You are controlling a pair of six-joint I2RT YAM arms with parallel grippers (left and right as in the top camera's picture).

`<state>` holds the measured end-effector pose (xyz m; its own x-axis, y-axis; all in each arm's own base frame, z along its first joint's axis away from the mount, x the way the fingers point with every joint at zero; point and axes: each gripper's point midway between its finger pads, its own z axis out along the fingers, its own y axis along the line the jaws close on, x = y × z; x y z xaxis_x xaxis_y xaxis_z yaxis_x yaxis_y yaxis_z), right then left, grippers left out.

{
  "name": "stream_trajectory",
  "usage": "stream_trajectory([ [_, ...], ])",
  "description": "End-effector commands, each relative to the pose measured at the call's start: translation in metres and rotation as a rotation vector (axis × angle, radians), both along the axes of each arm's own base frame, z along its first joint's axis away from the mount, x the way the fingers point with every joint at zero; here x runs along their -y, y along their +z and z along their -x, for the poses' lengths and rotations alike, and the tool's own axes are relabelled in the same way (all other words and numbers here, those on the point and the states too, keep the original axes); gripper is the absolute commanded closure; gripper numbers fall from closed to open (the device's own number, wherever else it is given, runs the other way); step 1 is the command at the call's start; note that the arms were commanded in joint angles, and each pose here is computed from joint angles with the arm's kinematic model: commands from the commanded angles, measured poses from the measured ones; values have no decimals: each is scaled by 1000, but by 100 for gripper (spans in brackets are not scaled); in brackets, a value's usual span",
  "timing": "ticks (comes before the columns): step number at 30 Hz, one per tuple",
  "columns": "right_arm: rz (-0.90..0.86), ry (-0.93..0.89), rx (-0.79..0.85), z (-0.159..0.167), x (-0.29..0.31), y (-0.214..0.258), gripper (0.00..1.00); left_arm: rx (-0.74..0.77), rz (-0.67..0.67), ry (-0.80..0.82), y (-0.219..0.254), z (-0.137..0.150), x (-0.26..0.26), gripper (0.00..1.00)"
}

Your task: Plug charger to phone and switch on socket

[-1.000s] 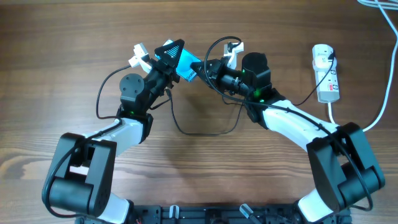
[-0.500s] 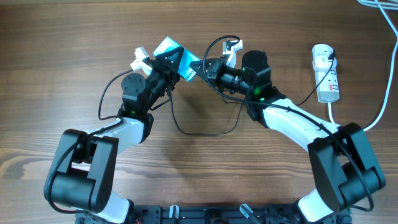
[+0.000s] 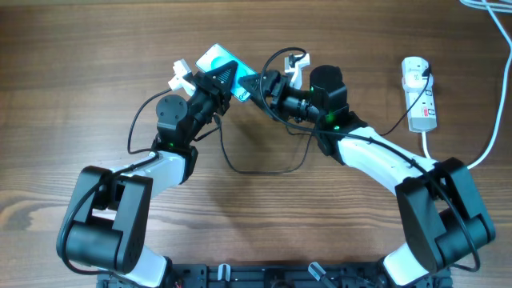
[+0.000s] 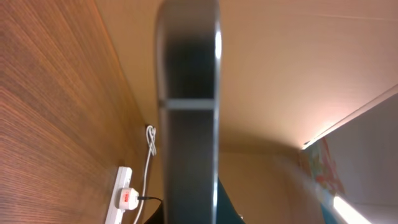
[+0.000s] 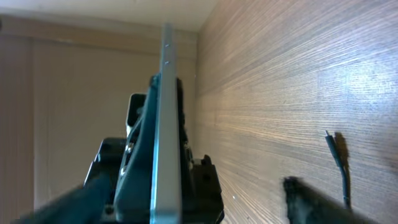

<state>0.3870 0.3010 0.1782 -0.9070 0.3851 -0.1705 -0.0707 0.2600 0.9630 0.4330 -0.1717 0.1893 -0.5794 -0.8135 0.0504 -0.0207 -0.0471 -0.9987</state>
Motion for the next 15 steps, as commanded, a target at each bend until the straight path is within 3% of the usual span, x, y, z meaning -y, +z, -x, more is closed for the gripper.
stream_trajectory([
  [1,-10,54,31,-4,23,1,4,2,-22,-29,5,-1,1,96],
  [7,-16,154,86,2,58,9,2,-127,-59,-88,-28,3,-17,96],
  [15,153,216,64,24,65,-34,1,-140,-112,-208,-42,16,-43,96],
])
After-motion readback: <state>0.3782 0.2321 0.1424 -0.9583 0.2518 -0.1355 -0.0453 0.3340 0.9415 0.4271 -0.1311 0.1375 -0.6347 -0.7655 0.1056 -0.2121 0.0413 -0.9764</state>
